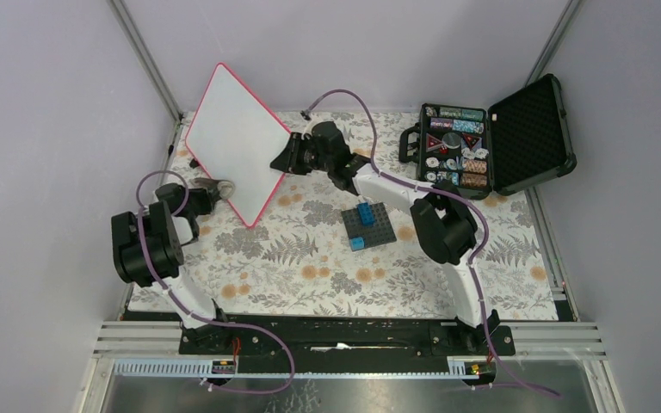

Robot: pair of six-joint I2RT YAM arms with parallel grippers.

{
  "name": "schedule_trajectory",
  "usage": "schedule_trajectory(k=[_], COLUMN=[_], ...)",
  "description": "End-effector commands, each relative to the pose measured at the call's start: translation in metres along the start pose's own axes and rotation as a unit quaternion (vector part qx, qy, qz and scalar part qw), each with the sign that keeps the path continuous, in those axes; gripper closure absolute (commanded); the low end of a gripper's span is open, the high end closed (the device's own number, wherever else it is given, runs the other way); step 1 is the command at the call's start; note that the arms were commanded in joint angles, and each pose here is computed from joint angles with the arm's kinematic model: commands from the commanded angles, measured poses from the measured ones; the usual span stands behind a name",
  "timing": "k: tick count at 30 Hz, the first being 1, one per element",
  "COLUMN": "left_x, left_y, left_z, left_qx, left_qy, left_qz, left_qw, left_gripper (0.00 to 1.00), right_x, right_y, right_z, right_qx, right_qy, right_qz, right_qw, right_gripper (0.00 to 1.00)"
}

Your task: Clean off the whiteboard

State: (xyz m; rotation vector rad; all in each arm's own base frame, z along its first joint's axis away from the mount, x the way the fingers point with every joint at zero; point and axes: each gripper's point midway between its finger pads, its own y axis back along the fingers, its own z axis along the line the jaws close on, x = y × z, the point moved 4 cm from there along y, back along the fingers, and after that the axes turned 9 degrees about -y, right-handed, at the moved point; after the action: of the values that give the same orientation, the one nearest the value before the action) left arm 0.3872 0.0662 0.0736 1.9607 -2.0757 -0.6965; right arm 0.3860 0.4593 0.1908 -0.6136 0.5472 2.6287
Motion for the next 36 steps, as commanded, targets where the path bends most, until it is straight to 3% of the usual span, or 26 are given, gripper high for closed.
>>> schedule_trajectory(k=[1, 8, 10, 19, 24, 29, 36], left_x=[0.108, 0.126, 0.112, 0.011, -0.009, -0.033, -0.052], left_y=[0.023, 0.035, 0.034, 0.014, -0.012, -0.049, -0.099], left_z=[0.027, -0.008, -0.020, -0.116, -0.143, -0.139, -0.134], left_qx=[-0.054, -0.019, -0.018, 0.036, 0.088, 0.066, 0.042], left_qy=[0.001, -0.049, -0.082, -0.176, -0.139, -0.090, -0.054], left_qz=[0.196, 0.202, 0.189, 0.063, 0.028, -0.026, -0.052], left_qw=[0.979, 0.978, 0.978, 0.982, 0.986, 0.993, 0.996], left_gripper=[1.00, 1.00, 1.00, 1.00, 1.00, 1.00, 1.00], right_x=[-0.016, -0.018, -0.016, -0.014, -0.006, -0.004, 0.003], right_y=[0.016, 0.023, 0.022, 0.027, 0.044, 0.057, 0.055], right_z=[0.027, 0.018, 0.016, 0.022, 0.018, 0.010, 0.009], right_qx=[-0.027, -0.052, -0.055, -0.066, -0.069, -0.056, -0.068], right_qy=[0.037, 0.038, 0.038, -0.003, -0.012, 0.000, 0.033], right_qz=[-0.033, -0.005, 0.001, 0.001, -0.015, -0.037, -0.005], right_qw=[0.998, 0.998, 0.998, 0.998, 0.997, 0.998, 0.997], right_gripper=[0.77, 0.95, 1.00, 1.00, 1.00, 1.00, 1.00])
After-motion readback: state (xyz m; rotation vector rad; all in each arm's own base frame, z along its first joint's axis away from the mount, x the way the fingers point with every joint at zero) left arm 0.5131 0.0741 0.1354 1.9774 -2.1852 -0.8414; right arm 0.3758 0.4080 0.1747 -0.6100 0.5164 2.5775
